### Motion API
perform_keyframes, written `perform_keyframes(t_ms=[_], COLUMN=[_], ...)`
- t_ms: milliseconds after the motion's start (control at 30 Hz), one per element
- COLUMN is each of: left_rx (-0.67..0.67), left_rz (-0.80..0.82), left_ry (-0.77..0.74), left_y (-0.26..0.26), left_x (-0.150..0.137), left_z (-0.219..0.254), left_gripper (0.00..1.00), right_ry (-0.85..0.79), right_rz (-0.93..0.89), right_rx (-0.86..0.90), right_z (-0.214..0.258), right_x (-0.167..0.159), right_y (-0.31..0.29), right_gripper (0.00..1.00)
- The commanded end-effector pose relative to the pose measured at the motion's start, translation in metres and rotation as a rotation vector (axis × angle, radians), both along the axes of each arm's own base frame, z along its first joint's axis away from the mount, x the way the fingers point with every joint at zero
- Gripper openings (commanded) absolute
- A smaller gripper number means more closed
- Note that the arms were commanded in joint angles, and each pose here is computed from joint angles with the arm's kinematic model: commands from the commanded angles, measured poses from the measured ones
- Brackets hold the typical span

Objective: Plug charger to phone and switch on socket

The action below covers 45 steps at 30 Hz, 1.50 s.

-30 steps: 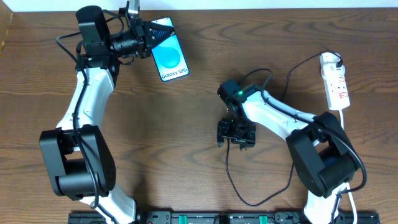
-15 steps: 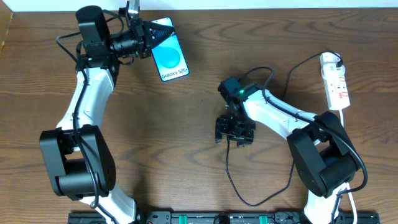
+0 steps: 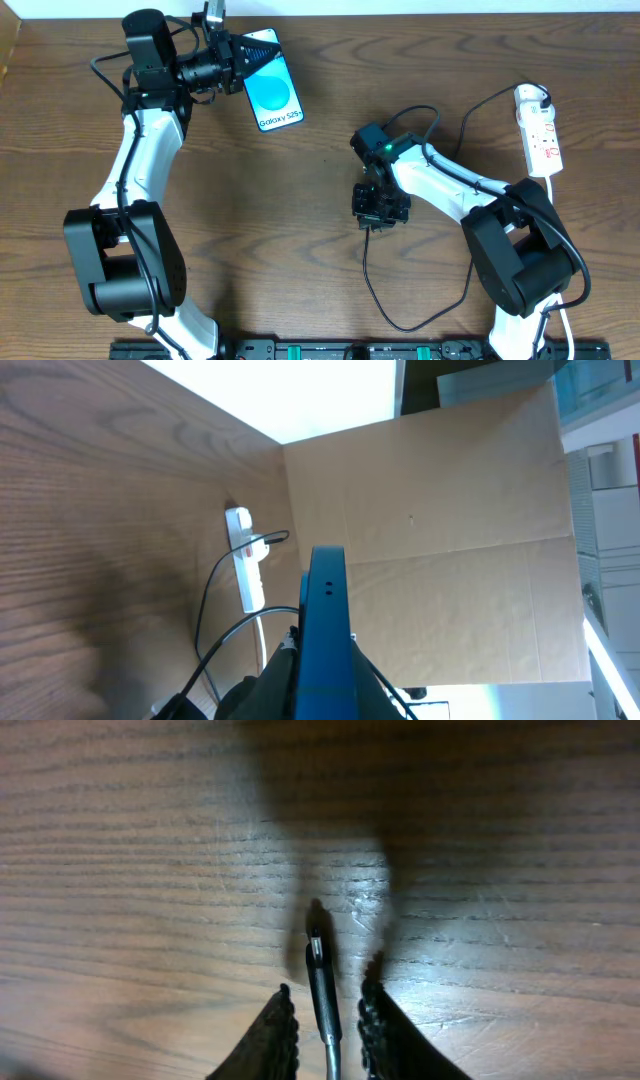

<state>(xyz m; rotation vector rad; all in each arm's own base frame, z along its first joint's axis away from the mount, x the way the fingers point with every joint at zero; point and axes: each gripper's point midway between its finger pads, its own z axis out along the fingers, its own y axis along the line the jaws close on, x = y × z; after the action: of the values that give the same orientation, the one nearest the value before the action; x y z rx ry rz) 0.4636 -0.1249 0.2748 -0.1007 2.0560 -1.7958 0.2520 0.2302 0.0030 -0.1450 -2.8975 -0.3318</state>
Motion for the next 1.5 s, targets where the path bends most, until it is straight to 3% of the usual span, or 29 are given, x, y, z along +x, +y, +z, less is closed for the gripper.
perform_keyframes(t_ms=[0, 167, 233, 433, 667, 833, 933, 1133, 1267, 1467], left_rx=[-0.002, -0.001, -0.001, -0.001, -0.001, 0.001, 0.004, -0.028, -0.055, -0.092], left_rz=[-0.035, -0.036, -0.036, -0.036, -0.036, -0.035, -0.036, -0.026, 0.001, 0.061], left_ry=[-0.045, -0.048, -0.047, -0.048, -0.048, -0.062, -0.101, -0.149, -0.243, -0.274], left_y=[-0.002, -0.002, -0.002, -0.002, -0.002, -0.002, -0.002, -0.001, 0.0, 0.004], left_x=[-0.008, -0.008, -0.008, -0.008, -0.008, -0.007, -0.006, -0.002, 0.001, 0.007], left_z=[0.009, 0.009, 0.009, 0.009, 0.009, 0.011, 0.015, 0.038, 0.065, 0.083], left_gripper=[0.08, 0.07, 0.07, 0.08, 0.07, 0.07, 0.08, 0.07, 0.07, 0.07], right_ry=[-0.008, -0.009, -0.01, -0.014, -0.024, -0.081, -0.173, -0.371, -0.465, -0.561], right_rz=[0.001, 0.004, 0.007, 0.013, 0.016, 0.099, 0.162, 0.265, 0.38, 0.51], right_rx=[-0.014, -0.014, -0.015, -0.01, 0.079, 0.465, 0.743, 1.126, 1.309, 1.416], right_z=[-0.002, -0.002, -0.002, -0.002, 0.006, 0.041, 0.075, 0.142, 0.181, 0.222], right_x=[0.002, 0.002, 0.002, 0.002, 0.014, 0.043, 0.066, 0.102, 0.107, 0.109], right_y=[-0.002, -0.001, -0.001, 0.001, 0.008, 0.041, 0.058, 0.061, 0.062, 0.07], right_gripper=[0.18, 0.15, 0.09, 0.01, 0.01, 0.01, 0.01, 0.01, 0.01, 0.01])
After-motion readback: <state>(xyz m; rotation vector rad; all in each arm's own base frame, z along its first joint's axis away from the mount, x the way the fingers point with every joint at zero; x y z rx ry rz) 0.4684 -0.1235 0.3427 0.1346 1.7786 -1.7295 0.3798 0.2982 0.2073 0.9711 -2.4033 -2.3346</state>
